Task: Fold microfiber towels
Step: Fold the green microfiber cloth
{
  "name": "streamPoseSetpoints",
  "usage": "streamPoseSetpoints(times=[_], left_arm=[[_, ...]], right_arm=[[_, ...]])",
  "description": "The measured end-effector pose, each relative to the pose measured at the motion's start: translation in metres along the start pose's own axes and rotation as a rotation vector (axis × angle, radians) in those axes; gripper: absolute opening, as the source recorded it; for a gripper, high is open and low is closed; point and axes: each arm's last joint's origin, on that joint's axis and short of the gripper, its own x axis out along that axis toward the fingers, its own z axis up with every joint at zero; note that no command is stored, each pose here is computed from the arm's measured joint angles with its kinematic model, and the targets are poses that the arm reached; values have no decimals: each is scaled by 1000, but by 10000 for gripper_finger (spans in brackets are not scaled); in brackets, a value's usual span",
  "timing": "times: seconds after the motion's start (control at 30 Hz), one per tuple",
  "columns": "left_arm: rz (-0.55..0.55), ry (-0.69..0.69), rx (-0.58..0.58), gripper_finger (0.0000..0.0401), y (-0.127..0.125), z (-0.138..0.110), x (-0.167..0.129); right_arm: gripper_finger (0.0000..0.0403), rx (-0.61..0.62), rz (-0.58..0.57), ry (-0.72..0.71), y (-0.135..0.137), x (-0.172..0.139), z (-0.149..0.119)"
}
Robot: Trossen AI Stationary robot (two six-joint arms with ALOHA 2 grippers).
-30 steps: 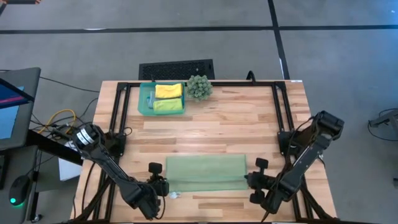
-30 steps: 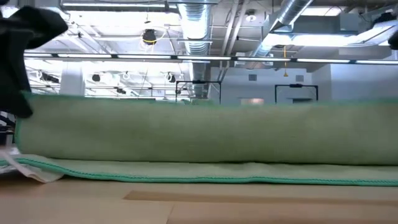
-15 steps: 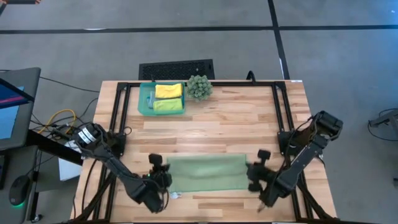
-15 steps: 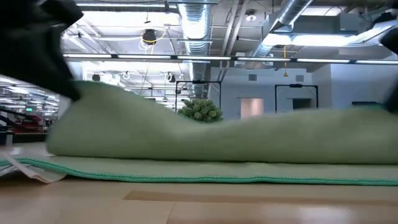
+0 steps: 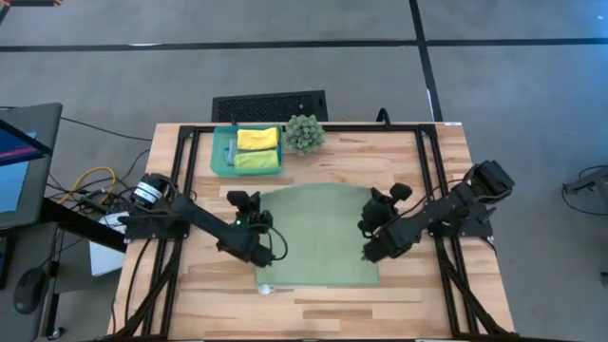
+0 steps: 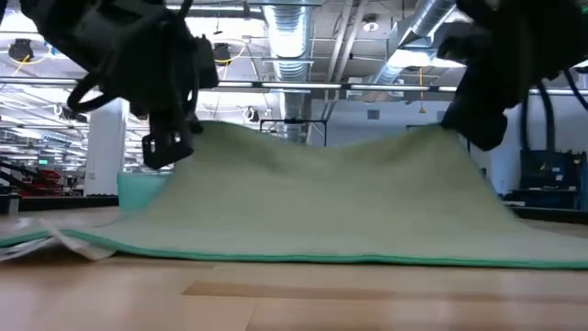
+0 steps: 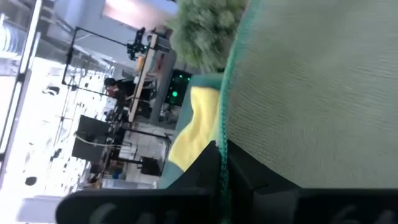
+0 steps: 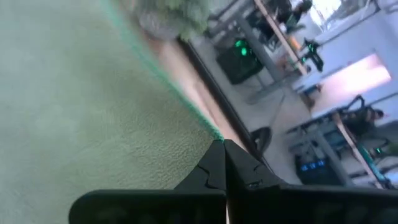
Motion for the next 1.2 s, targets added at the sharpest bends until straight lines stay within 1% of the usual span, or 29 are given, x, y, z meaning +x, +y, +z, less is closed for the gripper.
streamPoseSetpoints(times=[0.1, 0.2, 0.27, 0.4, 0.5, 0.57, 0.67, 0.73, 0.8, 0.93, 1.07, 1.2], left_arm=[[-31, -18, 26, 0, -3, -3, -11], [-100, -77, 28, 0, -11, -8, -35], [-181, -102, 16, 0, -17, -12, -55], [-392, -107, 8, 0, -31, -23, -90], [-523, -116, -46, 0, -38, -27, -111], [-597, -131, -89, 0, -43, -28, -122], [-680, -156, -112, 0, -47, -28, -134], [-710, -161, -128, 0, -49, -27, -137], [-734, -148, -130, 0, -50, -27, -138], [-787, -101, -123, 0, -51, -28, -139], [-848, -125, -158, 0, -54, -25, -146], [-910, -138, -153, 0, -56, -23, -151]], right_arm=[[7, -12, 32, 33, 4, 2, -2], [8, -34, 113, 39, 12, -9, -6], [8, -28, 193, 55, 18, -20, -11], [8, -41, 371, 90, 29, -48, -23], [8, -50, 490, 88, 36, -68, -33], [8, -48, 558, 73, 39, -80, -38], [8, -34, 652, 57, 44, -95, -44], [8, -30, 682, 51, 48, -100, -46], [8, -40, 688, 46, 50, -102, -49], [8, -62, 713, 89, 58, -102, -54], [8, -107, 766, 153, 66, -105, -60], [8, -101, 795, 146, 71, -110, -64]])
